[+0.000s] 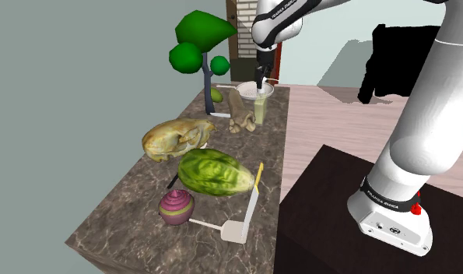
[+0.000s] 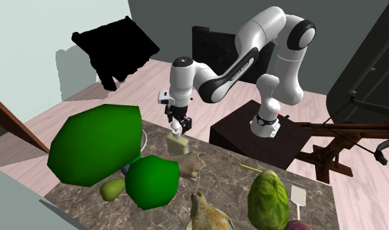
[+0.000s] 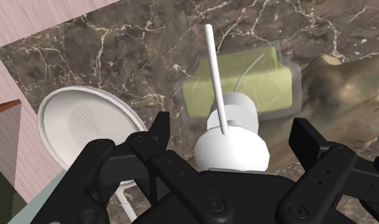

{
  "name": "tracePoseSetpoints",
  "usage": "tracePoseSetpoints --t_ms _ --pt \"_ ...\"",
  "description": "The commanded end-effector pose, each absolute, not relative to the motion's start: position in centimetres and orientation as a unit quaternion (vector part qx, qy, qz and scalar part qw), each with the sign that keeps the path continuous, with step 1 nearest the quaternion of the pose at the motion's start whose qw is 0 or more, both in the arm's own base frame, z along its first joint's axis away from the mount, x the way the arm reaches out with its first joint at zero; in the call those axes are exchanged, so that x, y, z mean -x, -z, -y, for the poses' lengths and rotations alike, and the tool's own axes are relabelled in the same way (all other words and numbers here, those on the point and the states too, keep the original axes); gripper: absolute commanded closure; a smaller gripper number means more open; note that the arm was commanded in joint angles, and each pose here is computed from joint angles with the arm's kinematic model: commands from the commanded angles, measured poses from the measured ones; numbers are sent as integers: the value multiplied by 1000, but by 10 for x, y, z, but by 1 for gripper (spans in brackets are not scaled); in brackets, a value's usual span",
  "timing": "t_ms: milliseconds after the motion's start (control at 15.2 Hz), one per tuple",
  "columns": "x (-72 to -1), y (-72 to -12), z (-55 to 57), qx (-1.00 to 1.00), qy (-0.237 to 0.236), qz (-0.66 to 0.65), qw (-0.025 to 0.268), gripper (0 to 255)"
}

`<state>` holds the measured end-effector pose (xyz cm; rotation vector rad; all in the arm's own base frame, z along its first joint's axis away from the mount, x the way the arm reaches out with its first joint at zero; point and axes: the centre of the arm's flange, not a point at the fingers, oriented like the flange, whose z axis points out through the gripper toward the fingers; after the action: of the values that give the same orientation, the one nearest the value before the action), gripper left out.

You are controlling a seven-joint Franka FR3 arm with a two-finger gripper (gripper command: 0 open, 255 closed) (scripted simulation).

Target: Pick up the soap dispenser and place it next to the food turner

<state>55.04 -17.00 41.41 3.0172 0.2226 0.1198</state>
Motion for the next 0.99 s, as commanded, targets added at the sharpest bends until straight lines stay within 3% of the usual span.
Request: tracePoseSetpoints --t_ms 0,330,396,924 --pt "-550 -412 170 -995 -40 -73 57 0" --pt "-550 -412 170 -995 -40 -73 57 0" --pt "-550 -412 170 -995 -40 -73 57 255" --pt "-550 -412 170 -995 -40 -73 57 255"
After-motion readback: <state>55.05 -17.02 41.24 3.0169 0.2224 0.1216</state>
